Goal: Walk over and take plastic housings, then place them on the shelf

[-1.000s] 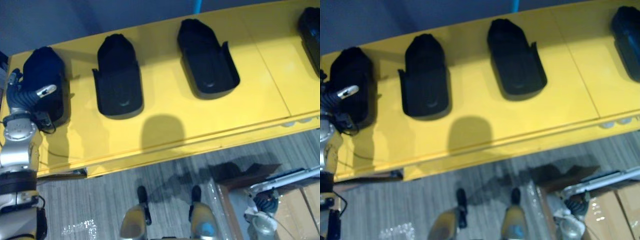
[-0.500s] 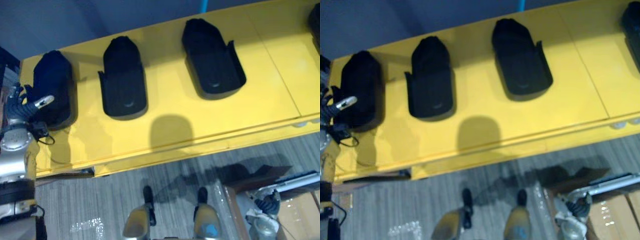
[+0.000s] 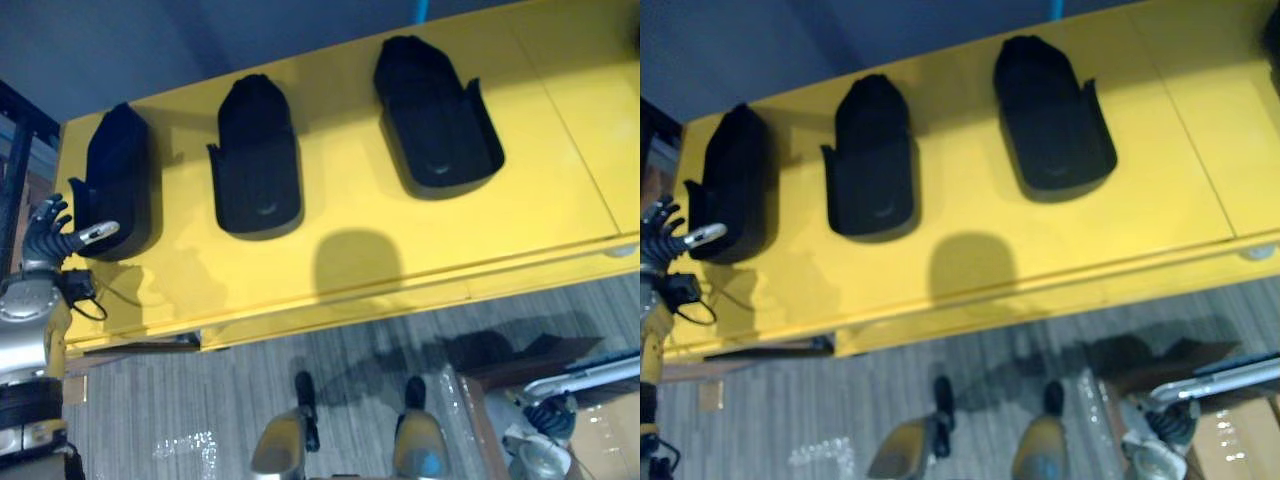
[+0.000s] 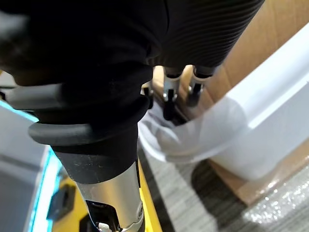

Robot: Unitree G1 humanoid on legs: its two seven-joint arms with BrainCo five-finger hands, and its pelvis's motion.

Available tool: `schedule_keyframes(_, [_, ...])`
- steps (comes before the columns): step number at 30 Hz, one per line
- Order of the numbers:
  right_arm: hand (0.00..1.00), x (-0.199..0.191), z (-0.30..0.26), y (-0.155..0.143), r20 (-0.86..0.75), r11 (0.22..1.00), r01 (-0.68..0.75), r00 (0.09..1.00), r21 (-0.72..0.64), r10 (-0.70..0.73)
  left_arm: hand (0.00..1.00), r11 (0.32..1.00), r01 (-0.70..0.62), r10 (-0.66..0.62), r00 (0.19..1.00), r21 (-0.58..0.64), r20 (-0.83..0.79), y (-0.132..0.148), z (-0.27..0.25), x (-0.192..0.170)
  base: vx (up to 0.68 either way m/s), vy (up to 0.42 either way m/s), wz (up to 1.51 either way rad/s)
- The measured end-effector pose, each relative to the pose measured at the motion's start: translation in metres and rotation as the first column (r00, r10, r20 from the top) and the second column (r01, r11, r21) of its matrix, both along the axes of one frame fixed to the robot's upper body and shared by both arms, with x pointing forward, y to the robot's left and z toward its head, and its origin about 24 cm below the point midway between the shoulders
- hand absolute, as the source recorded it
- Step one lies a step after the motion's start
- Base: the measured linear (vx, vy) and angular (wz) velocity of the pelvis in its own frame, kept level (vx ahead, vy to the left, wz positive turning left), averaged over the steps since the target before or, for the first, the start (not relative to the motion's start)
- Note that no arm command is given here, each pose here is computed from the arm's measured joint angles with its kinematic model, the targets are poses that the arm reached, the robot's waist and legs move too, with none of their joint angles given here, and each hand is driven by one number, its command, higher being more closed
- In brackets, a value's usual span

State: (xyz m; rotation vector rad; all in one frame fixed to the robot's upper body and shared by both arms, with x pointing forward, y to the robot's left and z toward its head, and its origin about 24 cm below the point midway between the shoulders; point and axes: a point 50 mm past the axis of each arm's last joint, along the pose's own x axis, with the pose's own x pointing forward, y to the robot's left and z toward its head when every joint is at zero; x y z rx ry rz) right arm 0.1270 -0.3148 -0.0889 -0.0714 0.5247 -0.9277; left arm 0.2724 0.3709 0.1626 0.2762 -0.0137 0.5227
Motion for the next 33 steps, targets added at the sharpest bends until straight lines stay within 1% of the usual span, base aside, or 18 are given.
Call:
schedule_keyframes(5, [0.00, -0.003, -0.001, -0.002, -0.005, 1.000, 0.017, 1.000, 0.004, -0.017, 0.00, 0.997, -0.075, 0.074, 0.995, 0.021, 0.066, 0.000, 0.011, -0.003, 0.00, 0.000, 0.00])
schedule_keyframes(8, [0.00, -0.003, -0.001, -0.002, -0.006, 1.000, 0.018, 1.000, 0.004, -0.018, 0.00, 0.996, -0.088, 0.086, 0.993, 0.026, 0.076, 0.000, 0.012, -0.003, 0.00, 0.000, 0.00])
schedule_keyframes(13, [0.00, -0.003, -0.002, -0.002, -0.008, 1.000, 0.018, 1.000, 0.005, -0.018, 0.00, 0.986, -0.150, 0.144, 0.986, 0.069, 0.083, 0.003, 0.014, -0.005, 0.00, 0.000, 0.00])
schedule_keyframes(16, [0.00, -0.005, -0.003, -0.001, -0.016, 1.000, 0.020, 1.000, 0.009, -0.020, 0.00, 0.979, -0.188, 0.178, 0.977, 0.076, 0.120, 0.004, 0.017, -0.006, 0.00, 0.000, 0.00])
schedule_keyframes(18, [0.00, -0.007, -0.005, 0.000, -0.022, 1.000, 0.022, 1.000, 0.011, -0.022, 0.00, 0.973, -0.212, 0.192, 0.961, 0.086, 0.197, 0.004, 0.027, -0.007, 0.00, 0.000, 0.02])
schedule_keyframes(20, [0.00, -0.009, -0.006, 0.001, -0.029, 1.000, 0.026, 0.999, 0.015, -0.025, 0.00, 0.972, -0.211, 0.174, 0.942, 0.106, 0.286, 0.001, 0.043, -0.006, 0.00, -0.004, 0.10])
schedule_keyframes(22, [0.00, -0.014, -0.010, 0.005, -0.045, 0.999, 0.047, 0.998, 0.022, -0.046, 0.00, 0.974, -0.181, 0.097, 0.880, 0.139, 0.465, -0.015, 0.076, -0.012, 0.01, -0.003, 0.17])
schedule_keyframes(23, [0.00, -0.015, -0.012, 0.007, -0.050, 0.998, 0.051, 0.998, 0.025, -0.049, 0.00, 0.974, -0.169, 0.070, 0.859, 0.153, 0.508, -0.020, 0.082, -0.014, 0.04, -0.001, 0.06])
schedule_keyframes(25, [0.00, -0.018, -0.015, 0.013, -0.062, 0.997, 0.063, 0.996, 0.034, -0.060, 0.00, 0.967, -0.170, 0.003, 0.748, 0.188, 0.663, -0.037, 0.104, -0.029, 0.03, -0.007, -0.03])
schedule_keyframes(26, [0.00, -0.019, -0.016, 0.014, -0.069, 0.998, 0.060, 0.996, 0.034, -0.057, 0.00, 0.966, -0.180, -0.001, 0.719, 0.188, 0.695, -0.039, 0.107, -0.033, 0.05, -0.010, -0.03])
schedule_keyframes(28, [0.00, -0.025, -0.019, 0.015, -0.091, 0.997, 0.062, 0.994, 0.036, -0.058, 0.00, 0.947, -0.263, 0.007, 0.593, 0.185, 0.805, -0.047, 0.111, -0.053, 0.06, -0.006, -0.03])
schedule_keyframes(31, [0.00, -0.039, -0.024, 0.017, -0.127, 0.996, 0.074, 0.990, 0.043, -0.068, 0.00, 0.910, -0.365, 0.012, 0.501, 0.199, 0.865, -0.052, 0.105, -0.073, 0.03, -0.011, 0.11])
schedule_keyframes(32, [0.00, -0.046, -0.027, 0.018, -0.150, 0.995, 0.085, 0.986, 0.051, -0.077, 0.00, 0.885, -0.418, 0.019, 0.477, 0.207, 0.879, -0.052, 0.098, -0.083, 0.03, -0.012, 0.11])
schedule_keyframes(33, [0.00, -0.048, -0.028, 0.019, -0.158, 0.995, 0.089, 0.984, 0.054, -0.079, 0.00, 0.877, -0.432, 0.023, 0.473, 0.209, 0.881, -0.052, 0.096, -0.086, 0.00, 0.000, 0.00])
